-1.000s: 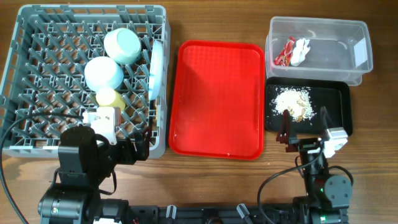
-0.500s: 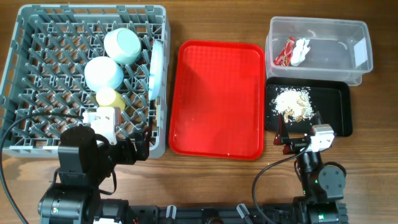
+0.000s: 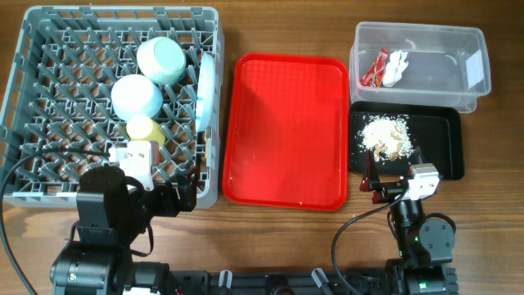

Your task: Sort waste into correct bins and load items into the dishwasher rack

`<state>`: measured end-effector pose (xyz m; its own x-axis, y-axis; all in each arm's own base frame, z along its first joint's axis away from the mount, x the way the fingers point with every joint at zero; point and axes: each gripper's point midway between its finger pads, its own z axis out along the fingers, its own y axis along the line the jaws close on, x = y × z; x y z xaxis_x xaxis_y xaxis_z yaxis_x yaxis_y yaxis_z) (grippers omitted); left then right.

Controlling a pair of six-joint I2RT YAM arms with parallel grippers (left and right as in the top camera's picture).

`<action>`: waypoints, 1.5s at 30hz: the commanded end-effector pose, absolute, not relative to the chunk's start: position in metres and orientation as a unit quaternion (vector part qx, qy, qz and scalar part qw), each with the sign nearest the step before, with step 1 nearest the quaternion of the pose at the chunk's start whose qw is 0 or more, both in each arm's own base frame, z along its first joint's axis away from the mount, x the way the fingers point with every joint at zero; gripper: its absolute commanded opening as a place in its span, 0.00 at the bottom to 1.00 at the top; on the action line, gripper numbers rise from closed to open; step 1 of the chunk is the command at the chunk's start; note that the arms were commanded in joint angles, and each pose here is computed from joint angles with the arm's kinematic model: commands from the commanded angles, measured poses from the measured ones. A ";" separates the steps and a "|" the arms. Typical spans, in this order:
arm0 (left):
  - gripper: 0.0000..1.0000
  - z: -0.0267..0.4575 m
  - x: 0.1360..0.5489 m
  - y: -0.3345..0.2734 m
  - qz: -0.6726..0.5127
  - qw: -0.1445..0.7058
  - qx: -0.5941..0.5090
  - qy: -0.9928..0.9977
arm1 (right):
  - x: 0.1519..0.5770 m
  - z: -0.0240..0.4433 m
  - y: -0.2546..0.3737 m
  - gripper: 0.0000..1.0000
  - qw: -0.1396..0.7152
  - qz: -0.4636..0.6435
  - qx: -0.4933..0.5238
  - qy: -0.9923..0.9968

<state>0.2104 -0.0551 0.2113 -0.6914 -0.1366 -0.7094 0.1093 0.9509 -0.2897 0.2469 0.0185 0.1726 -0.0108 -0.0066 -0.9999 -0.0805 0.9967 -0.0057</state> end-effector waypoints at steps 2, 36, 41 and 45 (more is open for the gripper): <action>1.00 0.211 0.210 -0.058 -0.160 0.394 0.005 0.905 | 0.246 0.176 0.019 1.00 0.708 0.024 -0.038 0.704; 1.00 0.192 0.222 -0.030 -0.128 0.607 -0.016 0.784 | 0.246 0.176 0.019 1.00 0.708 0.024 -0.038 0.704; 1.00 0.193 0.233 -0.030 -0.128 0.672 -0.003 0.729 | 0.246 0.176 0.019 1.00 0.708 0.024 -0.038 0.704; 1.00 0.195 0.240 -0.029 -0.124 0.704 0.000 0.699 | 0.246 0.176 0.019 1.00 0.708 0.024 -0.038 0.704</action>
<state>0.2362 -0.0330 0.1994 -0.0528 -0.1944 -0.9795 0.1892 0.9612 -0.2010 0.2468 0.0185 0.1728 -0.0100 -0.0065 -0.9999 -0.0805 0.9967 -0.0057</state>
